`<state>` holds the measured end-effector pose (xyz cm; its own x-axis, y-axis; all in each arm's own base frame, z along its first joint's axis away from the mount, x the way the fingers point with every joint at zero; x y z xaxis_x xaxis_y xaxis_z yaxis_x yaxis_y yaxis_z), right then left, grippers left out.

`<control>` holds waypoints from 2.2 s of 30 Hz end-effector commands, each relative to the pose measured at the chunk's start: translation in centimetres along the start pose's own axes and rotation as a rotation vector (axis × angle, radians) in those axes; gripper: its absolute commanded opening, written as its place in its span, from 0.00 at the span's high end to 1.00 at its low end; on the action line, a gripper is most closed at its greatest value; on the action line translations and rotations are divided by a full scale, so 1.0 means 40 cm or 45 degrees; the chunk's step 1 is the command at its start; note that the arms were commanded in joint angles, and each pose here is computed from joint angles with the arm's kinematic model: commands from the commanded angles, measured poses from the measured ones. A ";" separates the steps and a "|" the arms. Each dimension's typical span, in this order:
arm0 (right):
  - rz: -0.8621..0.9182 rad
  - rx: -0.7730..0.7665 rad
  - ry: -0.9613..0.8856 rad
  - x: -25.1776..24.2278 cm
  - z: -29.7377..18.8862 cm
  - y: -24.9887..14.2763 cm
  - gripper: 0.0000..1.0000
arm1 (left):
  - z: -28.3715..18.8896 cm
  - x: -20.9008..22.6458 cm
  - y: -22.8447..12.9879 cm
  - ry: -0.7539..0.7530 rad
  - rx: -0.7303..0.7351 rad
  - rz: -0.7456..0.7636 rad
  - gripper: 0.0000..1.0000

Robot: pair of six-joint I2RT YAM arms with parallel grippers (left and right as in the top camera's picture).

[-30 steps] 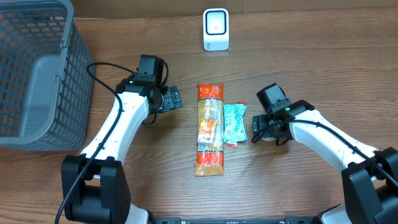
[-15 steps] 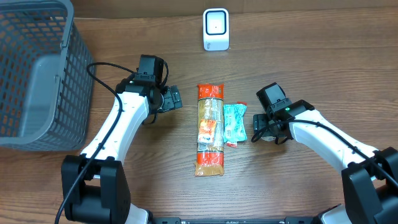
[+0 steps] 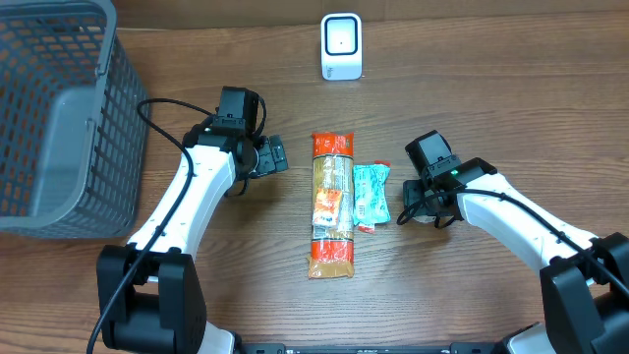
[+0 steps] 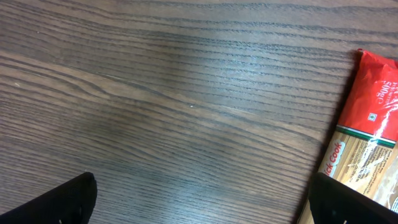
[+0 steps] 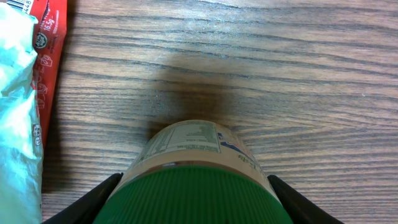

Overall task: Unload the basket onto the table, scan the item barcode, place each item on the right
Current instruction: 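Close the right gripper around the green-capped jar, then lift the jar and carry it back toward the white scanner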

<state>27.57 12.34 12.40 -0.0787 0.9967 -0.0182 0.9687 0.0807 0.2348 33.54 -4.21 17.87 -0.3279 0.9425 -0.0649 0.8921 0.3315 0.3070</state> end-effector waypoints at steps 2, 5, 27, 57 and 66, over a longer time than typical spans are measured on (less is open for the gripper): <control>-0.003 0.009 -0.005 -0.001 0.009 -0.001 0.65 | -0.015 -0.003 0.007 -0.015 -0.024 -0.006 0.00; -0.002 -0.004 -0.001 0.001 0.002 0.008 0.67 | -0.015 -0.003 0.007 -0.015 -0.024 -0.006 0.00; -0.117 -0.226 0.267 0.041 -0.381 0.151 0.76 | -0.015 -0.003 0.007 -0.015 -0.024 -0.006 0.00; -0.065 -0.491 0.331 0.133 -0.386 0.398 0.80 | -0.015 -0.003 0.007 -0.015 -0.024 -0.006 0.00; 0.029 -0.718 0.417 0.162 -0.386 0.482 0.78 | -0.015 -0.003 0.007 -0.015 -0.024 -0.006 0.00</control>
<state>41.29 20.05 30.38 -0.2358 0.9402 0.2457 0.7375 0.0085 0.6753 33.54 -4.21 17.87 -0.3279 0.9425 -0.0649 0.8921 0.3315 0.3070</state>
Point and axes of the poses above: each gripper's point midway between its finger pads, its own z axis out along the fingers, its own x axis along the line the jaws close on, y = z × x, the point moved 10 cm from there along -z, back along the fingers, and after that the axes turned 3 degrees about -z, right-handed, at the moved point
